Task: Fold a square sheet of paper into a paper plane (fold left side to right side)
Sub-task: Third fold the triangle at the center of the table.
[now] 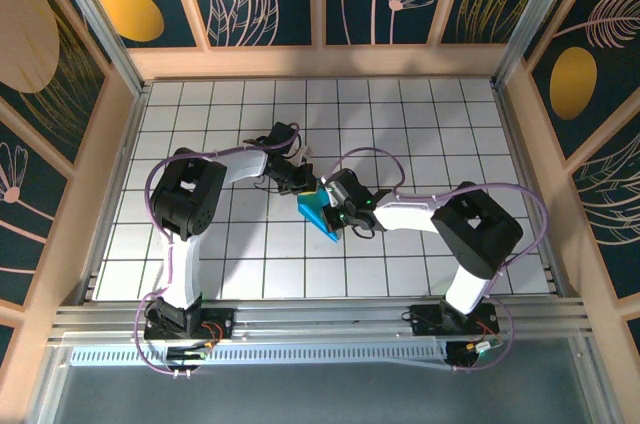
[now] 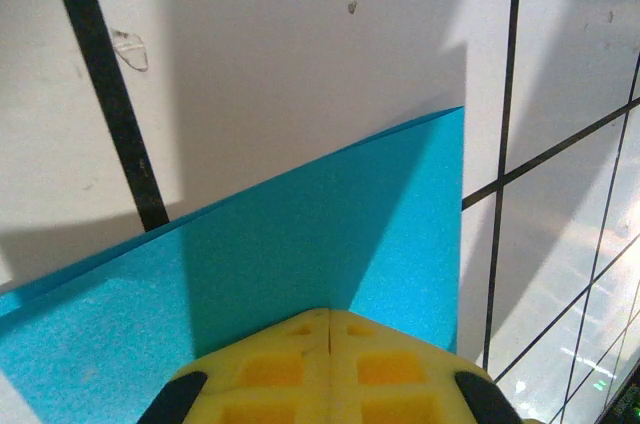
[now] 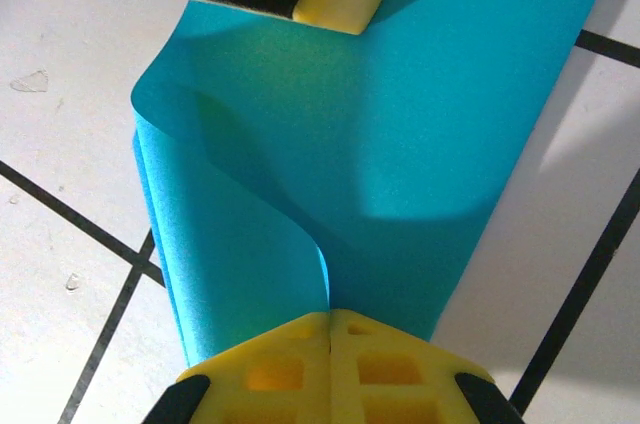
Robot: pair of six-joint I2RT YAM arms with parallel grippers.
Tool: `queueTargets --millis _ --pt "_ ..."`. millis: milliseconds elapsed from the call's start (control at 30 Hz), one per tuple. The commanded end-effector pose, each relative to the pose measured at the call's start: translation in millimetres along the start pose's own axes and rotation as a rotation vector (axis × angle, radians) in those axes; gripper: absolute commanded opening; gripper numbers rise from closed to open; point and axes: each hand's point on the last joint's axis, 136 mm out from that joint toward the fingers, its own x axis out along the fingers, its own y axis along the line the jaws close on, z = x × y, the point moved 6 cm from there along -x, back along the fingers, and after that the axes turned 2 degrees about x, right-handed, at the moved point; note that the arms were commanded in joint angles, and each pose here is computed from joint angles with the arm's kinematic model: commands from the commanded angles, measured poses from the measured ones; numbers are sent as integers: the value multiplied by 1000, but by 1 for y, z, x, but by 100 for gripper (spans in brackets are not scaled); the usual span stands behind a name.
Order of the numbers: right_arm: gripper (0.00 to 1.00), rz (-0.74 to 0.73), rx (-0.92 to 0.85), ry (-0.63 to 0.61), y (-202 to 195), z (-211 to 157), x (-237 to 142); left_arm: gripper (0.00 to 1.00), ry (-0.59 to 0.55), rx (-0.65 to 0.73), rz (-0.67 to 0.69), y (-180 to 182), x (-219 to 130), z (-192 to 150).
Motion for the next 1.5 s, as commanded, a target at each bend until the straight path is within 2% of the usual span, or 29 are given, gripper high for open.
queueTargets --millis 0,133,400,667,800,967,1167,1333,1467 --pt "0 -15 17 -6 -2 7 3 0 59 -28 83 18 18 -14" --pt "0 -13 18 6 -3 4 6 1 56 -28 78 17 17 -14" --pt "0 -19 25 57 -6 -12 11 12 9 -2 61 3 8 4" --pt "0 -19 31 79 -8 -22 11 19 -116 -1 8 -9 -34 45" --pt "0 -13 35 80 -7 -22 12 19 -188 -19 -11 -3 -61 49" --pt "0 -4 41 79 -6 -22 12 15 -221 -26 -15 4 -79 19" --pt "0 1 43 75 -5 -21 10 11 -228 -73 -138 3 -86 -29" --pt "0 3 46 75 -6 -23 9 10 -188 -78 -227 -13 -77 -53" --pt "0 2 46 77 -6 -23 9 10 -142 -69 -233 -28 -60 -58"
